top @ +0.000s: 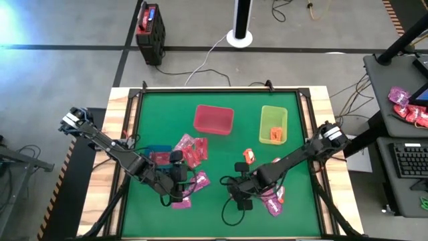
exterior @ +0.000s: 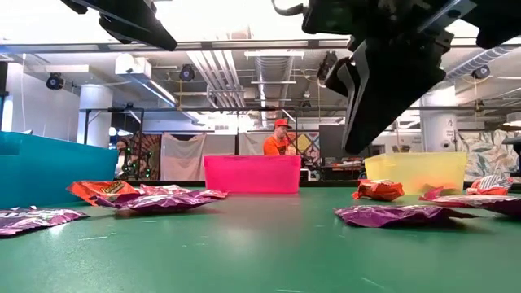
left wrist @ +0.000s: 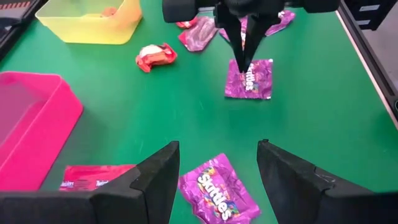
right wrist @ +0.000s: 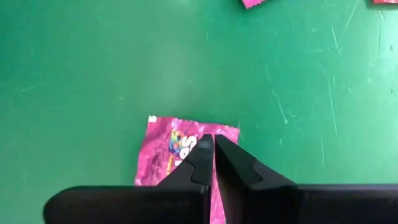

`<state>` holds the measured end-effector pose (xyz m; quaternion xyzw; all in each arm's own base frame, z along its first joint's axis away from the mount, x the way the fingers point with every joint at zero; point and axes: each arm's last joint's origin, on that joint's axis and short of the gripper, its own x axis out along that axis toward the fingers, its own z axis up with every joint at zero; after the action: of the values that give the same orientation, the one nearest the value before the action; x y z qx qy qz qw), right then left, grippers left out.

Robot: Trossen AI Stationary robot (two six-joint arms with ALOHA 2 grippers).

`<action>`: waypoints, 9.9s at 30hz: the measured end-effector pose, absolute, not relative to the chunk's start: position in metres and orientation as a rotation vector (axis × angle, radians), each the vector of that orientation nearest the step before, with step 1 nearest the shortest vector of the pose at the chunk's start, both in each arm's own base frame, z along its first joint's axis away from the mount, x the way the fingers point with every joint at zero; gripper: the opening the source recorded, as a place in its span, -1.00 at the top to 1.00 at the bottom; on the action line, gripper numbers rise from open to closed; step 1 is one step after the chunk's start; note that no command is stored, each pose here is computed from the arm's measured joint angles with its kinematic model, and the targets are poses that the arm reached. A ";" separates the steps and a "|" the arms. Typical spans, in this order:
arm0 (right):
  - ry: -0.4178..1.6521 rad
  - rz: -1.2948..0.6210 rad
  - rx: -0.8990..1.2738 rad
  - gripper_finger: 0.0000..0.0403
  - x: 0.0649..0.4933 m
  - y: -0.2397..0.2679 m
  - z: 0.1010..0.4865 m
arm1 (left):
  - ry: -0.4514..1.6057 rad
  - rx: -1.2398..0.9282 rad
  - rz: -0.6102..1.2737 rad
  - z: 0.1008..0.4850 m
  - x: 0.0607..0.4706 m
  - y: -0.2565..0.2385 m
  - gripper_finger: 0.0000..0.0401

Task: Sort candy by brand, put in halloween buckets
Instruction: Put the violet candy into the red bin, then put the red candy into the blue bin, then put the orange chocolate into the yellow bin

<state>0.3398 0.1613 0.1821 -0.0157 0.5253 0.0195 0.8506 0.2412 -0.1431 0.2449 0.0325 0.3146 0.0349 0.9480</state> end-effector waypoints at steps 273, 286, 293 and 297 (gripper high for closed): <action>1.337 -0.732 0.659 -0.53 0.317 0.024 0.164 | 0.565 0.243 0.076 0.247 0.168 -0.071 0.38; 1.286 -0.703 0.717 -0.36 0.312 0.025 0.142 | 0.553 0.274 0.087 0.250 0.168 -0.070 0.38; 1.275 -0.684 0.717 -0.02 0.314 0.025 0.144 | 0.546 0.285 0.122 0.251 0.168 -0.069 0.38; 1.277 -0.677 0.711 0.18 0.314 0.025 0.144 | 0.541 0.281 0.121 0.251 0.169 -0.069 0.38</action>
<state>0.3143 0.0254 0.1439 0.3181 0.5716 -0.3031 0.6930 0.1686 -0.0695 0.2511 0.1383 0.2659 0.0598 0.9521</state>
